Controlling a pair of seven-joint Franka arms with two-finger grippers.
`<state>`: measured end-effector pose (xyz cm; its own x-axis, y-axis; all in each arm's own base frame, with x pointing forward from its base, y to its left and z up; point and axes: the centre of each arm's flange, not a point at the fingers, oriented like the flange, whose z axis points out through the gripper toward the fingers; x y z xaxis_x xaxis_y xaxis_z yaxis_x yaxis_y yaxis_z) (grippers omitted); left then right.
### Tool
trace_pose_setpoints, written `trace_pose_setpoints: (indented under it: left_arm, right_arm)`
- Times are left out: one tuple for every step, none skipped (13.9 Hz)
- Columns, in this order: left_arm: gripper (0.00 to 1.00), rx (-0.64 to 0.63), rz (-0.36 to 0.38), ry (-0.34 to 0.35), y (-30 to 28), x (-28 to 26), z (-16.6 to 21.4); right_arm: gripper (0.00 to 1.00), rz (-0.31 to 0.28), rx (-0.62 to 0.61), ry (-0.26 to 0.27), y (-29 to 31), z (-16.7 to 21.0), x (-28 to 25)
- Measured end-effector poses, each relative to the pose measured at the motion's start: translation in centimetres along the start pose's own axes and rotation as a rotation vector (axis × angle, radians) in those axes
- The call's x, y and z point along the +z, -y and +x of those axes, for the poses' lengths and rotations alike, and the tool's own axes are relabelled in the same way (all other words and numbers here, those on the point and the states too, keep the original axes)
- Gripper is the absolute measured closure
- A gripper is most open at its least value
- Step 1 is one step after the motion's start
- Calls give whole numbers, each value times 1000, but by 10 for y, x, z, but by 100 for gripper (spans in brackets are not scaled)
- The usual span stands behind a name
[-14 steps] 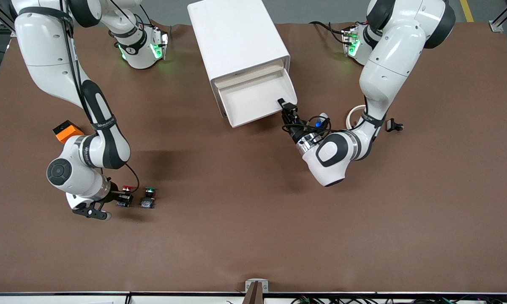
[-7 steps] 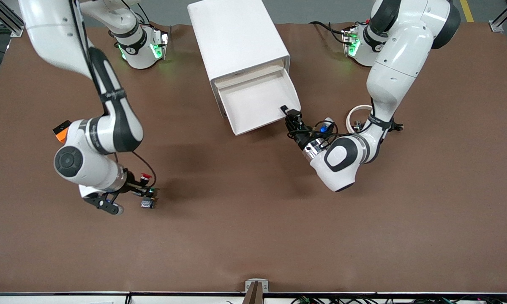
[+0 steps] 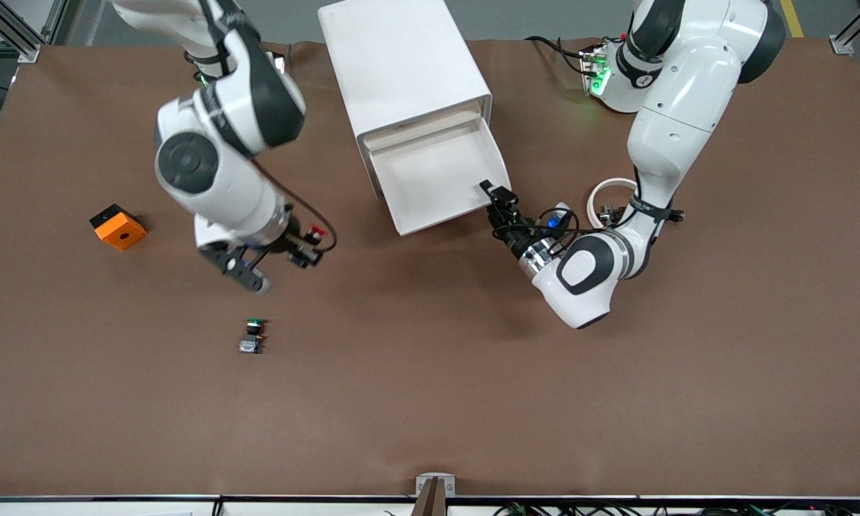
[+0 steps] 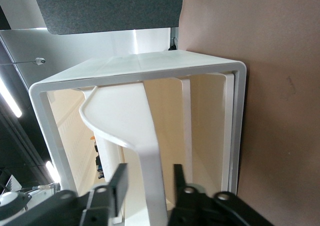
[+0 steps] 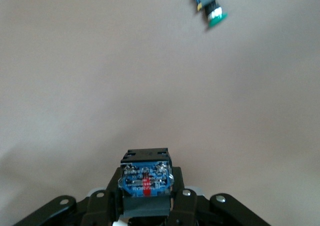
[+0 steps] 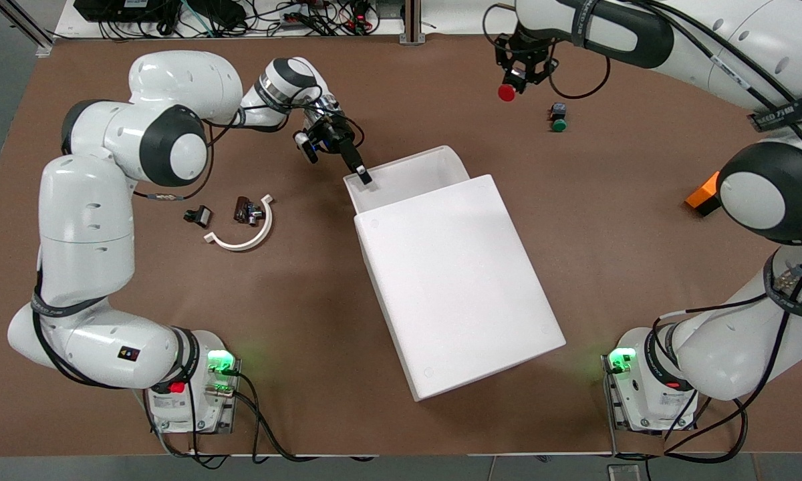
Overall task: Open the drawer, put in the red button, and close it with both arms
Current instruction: 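Carry the red button over the drawer while the left gripper releases it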
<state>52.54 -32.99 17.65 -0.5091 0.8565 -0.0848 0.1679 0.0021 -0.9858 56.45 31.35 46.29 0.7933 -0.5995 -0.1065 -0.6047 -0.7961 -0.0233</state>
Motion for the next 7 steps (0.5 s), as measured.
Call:
trace_pose_setpoints:
  left_arm:
    - [38,2,-1,0,0,0,0]
    - [29,8,-4,1,2,-2,-1]
    - [18,18,-10,3,4,-4,-4]
    - [8,37,-19,5,9,-8,-7]
    - [1,66,-30,8,14,-12,-11]
    - [0,108,-42,14,19,-19,-14]
    - [0,154,-60,19,24,-28,-15]
  right_arm:
    - [59,1,28,0,10,-24,-9]
    - [59,3,54,-1,20,-49,-13]
    - [59,4,77,-2,29,-74,-10]
    - [59,8,96,-4,39,-101,-6]
    - [59,21,117,-8,48,-126,0]
    - [59,31,137,-12,56,-150,6]
    - [59,33,152,-15,62,-170,13]
